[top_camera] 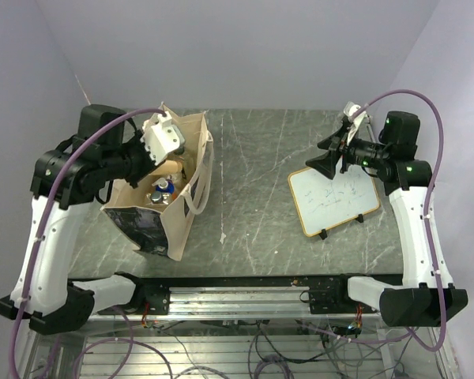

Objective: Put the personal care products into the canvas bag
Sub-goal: Place the care product in the canvas bag.

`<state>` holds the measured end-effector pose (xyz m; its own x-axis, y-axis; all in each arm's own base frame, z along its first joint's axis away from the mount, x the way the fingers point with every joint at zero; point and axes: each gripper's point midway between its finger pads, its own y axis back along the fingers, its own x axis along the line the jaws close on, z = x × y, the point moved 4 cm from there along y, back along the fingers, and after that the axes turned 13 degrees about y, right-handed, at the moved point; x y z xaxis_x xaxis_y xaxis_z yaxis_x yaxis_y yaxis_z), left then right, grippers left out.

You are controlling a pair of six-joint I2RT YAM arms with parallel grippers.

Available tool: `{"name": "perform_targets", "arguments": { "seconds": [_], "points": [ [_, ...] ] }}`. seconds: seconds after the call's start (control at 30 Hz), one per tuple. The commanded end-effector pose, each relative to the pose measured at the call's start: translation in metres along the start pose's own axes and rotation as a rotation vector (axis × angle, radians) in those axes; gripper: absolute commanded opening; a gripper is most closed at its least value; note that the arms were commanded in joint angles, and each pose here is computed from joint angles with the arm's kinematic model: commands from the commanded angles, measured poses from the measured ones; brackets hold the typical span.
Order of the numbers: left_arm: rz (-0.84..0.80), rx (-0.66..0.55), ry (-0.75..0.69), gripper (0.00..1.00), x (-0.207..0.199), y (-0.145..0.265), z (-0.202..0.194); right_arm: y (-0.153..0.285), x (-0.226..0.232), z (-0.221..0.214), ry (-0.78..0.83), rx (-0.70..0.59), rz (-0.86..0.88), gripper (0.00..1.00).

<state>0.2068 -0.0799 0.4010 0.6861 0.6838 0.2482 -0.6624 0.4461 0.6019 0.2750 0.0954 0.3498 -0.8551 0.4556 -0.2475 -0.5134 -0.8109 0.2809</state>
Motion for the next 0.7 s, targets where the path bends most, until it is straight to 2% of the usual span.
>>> {"name": "perform_targets", "arguments": {
  "seconds": [0.0,0.2,0.43,0.67],
  "points": [
    [-0.058,0.129,-0.018,0.07,-0.003,-0.007,-0.017,0.000,0.003,0.001,0.015,-0.022,0.003,0.66],
    [-0.126,0.250,0.016,0.07,-0.005,-0.032,-0.029,-0.004,0.005,-0.005,-0.006,-0.021,0.012,0.66],
    [-0.237,0.298,0.064,0.07,-0.019,-0.060,-0.030,-0.009,0.008,-0.012,-0.032,-0.020,0.025,0.65],
    [-0.293,0.409,0.121,0.07,-0.028,-0.094,-0.038,-0.012,0.011,-0.018,-0.044,-0.012,0.033,0.65]
  ]
}}
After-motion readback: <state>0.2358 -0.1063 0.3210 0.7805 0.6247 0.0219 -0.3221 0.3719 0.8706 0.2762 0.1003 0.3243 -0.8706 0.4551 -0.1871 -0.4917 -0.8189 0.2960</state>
